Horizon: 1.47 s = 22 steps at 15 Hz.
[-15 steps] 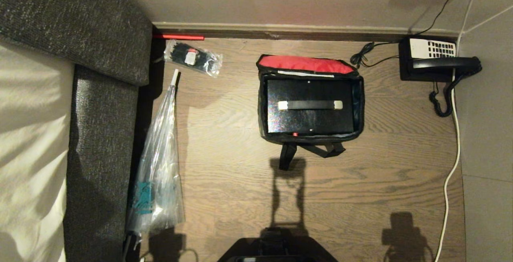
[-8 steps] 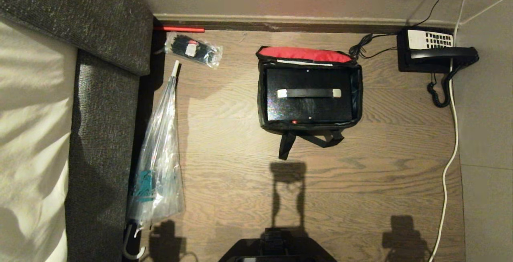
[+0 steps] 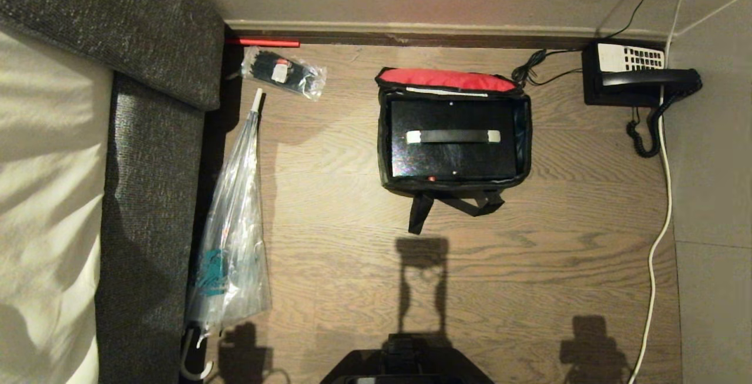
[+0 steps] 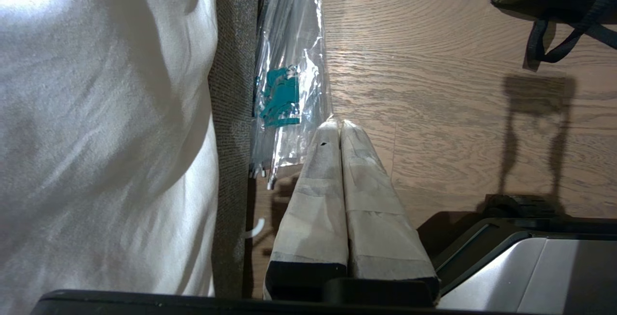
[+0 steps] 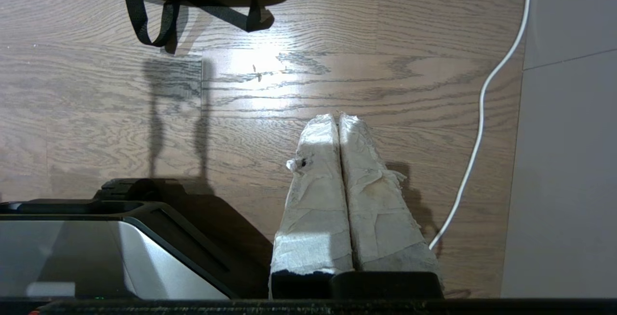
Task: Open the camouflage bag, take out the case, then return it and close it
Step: Grip the handle
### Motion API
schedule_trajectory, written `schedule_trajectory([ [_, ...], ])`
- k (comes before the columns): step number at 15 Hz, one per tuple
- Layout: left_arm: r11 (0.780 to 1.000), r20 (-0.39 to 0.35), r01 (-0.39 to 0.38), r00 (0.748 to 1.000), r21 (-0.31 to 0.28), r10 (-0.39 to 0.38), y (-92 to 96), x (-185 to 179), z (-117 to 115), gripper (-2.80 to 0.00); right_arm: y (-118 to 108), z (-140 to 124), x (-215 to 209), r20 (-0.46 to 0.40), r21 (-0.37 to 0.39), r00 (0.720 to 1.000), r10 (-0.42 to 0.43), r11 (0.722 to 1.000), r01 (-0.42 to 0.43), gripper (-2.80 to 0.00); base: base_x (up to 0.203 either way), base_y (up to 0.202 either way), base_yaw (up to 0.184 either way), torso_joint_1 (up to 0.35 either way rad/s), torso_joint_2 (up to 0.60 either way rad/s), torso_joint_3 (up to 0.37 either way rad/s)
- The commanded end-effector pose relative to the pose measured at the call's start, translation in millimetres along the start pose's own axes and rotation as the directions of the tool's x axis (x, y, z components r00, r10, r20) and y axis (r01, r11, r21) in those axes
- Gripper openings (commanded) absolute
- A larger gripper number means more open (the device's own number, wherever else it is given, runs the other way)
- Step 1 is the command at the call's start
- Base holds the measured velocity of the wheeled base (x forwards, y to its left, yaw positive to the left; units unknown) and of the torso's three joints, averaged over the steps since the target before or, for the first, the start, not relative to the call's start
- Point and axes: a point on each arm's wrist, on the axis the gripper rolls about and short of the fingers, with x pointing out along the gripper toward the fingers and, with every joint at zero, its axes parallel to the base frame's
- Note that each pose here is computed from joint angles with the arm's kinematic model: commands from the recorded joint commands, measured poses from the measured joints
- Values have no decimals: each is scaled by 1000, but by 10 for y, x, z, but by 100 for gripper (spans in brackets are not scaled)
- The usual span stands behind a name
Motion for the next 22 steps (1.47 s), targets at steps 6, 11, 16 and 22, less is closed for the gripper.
schedule_trajectory([
  [6, 1000, 0, 0, 1000, 1, 0, 0, 0, 0, -280, 0, 0, 1, -2, 0, 1000, 1, 1000, -1, -280, 0, 0, 0, 0, 0, 0],
  [11, 1000, 1, 0, 1000, 1, 0, 0, 0, 1, -280, 0, 0, 1, -2, 0, 1000, 1, 1000, -1, -280, 0, 0, 0, 0, 0, 0],
  [16, 1000, 0, 0, 1000, 1, 0, 0, 0, 0, -280, 0, 0, 1, -2, 0, 1000, 1, 1000, -1, -280, 0, 0, 0, 0, 0, 0],
  [22, 1000, 0, 0, 1000, 1, 0, 0, 0, 0, -280, 0, 0, 1, -2, 0, 1000, 1, 1000, -1, -280, 0, 0, 0, 0, 0, 0],
])
